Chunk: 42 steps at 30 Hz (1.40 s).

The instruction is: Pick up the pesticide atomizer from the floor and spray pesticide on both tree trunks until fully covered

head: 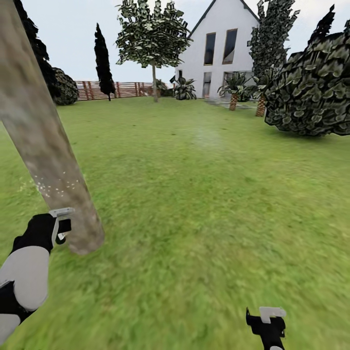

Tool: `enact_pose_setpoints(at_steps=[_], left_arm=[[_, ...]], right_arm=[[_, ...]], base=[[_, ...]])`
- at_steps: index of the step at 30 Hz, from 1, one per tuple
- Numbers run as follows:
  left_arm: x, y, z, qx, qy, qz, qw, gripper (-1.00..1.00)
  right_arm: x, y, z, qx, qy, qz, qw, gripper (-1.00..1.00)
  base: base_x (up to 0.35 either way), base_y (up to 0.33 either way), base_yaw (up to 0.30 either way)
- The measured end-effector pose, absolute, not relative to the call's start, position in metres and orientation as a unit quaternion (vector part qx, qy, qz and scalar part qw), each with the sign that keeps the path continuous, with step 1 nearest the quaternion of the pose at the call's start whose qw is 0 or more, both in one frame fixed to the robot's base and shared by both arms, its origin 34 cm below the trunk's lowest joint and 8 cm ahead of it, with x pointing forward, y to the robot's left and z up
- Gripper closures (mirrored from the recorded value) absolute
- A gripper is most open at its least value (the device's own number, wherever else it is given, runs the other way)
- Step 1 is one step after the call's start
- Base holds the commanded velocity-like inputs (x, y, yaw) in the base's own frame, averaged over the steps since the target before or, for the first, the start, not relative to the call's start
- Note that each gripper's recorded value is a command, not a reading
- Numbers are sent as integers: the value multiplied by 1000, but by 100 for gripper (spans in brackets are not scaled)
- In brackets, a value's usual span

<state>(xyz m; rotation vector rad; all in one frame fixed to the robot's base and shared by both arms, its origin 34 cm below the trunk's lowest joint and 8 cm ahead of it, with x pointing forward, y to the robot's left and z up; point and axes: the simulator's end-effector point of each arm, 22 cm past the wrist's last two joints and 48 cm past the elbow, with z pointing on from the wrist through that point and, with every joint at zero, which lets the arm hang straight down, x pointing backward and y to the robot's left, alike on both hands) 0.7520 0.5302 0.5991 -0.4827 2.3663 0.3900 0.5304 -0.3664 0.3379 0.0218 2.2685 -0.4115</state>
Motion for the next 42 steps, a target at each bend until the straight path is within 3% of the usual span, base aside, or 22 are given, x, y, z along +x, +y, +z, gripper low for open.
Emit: enact_pose_setpoints(at_steps=[8,15,31,42], left_arm=[[716,532,554,-180,922,158,304,100],[715,533,553,-182,921,159,305,100],[716,543,566,-195,912,175,316,100],[723,525,561,-207,912,146,323,100]], right_arm=[[530,-367,338,9,899,-163,406,-100],[530,-367,338,9,899,-163,406,-100],[530,-365,338,8,899,-162,406,-100],[530,-365,337,8,899,-162,406,-100]], base=[[149,-246,226],[144,-262,64],[269,-200,272],[56,-26,248]])
